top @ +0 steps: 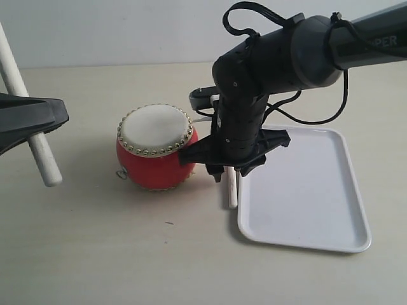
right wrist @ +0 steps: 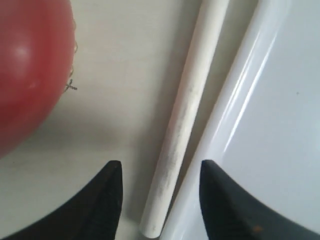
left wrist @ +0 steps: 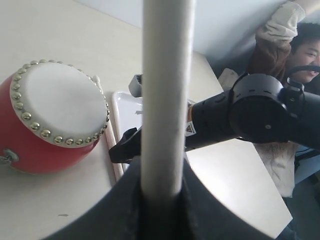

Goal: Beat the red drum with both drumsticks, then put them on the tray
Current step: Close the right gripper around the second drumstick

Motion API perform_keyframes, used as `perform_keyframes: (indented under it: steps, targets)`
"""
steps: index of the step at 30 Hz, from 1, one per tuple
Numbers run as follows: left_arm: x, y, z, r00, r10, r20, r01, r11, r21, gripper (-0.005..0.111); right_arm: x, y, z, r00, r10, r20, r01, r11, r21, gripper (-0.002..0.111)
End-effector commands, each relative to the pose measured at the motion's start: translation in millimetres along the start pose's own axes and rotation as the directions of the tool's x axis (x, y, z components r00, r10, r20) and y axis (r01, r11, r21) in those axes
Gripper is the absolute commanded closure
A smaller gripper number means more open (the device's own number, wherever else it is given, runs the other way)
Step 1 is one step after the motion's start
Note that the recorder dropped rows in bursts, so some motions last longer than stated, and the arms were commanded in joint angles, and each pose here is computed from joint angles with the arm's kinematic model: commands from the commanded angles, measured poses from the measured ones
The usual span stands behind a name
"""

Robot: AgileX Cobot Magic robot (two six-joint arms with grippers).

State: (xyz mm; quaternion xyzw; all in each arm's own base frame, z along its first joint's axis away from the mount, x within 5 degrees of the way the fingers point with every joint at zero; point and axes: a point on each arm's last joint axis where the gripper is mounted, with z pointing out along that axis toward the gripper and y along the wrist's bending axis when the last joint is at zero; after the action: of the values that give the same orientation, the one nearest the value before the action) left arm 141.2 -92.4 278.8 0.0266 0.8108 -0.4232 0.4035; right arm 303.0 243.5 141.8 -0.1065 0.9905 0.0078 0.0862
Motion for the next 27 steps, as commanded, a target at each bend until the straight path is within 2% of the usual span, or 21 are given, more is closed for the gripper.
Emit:
perform_keyframes:
  steps: [1, 7, 14, 21, 27]
  targets:
    - [0, 0.7, 0, 1.0, -0.008, 0.005, 0.008, 1.0, 0.0, 0.107, -1, -3, 0, 0.997, -0.077, 0.015, 0.076, 0.996, 0.04, 0.062]
    - [0, 0.7, 0, 1.0, -0.008, 0.005, 0.008, 1.0, 0.0, 0.107, -4, 0, 0, 0.992, -0.11, 0.055, 0.11, 0.994, 0.015, 0.062]
    - [0, 0.7, 0, 1.0, -0.01, 0.005, 0.01, 1.0, 0.0, 0.107, 0, 5, 7, 1.0, 0.022, 0.006, -0.022, 0.999, -0.038, 0.062]
    - [1, -0.3, 0, 1.0, -0.012, -0.004, 0.012, 1.0, 0.01, 0.107, 1, 6, 15, 1.0, 0.026, -0.01, -0.027, 0.999, -0.035, 0.062]
    - [1, -0.5, 0, 1.0, -0.018, -0.002, 0.018, 1.0, 0.012, 0.107, 1, 6, 15, 0.997, 0.079, -0.012, -0.079, 0.996, -0.034, 0.062]
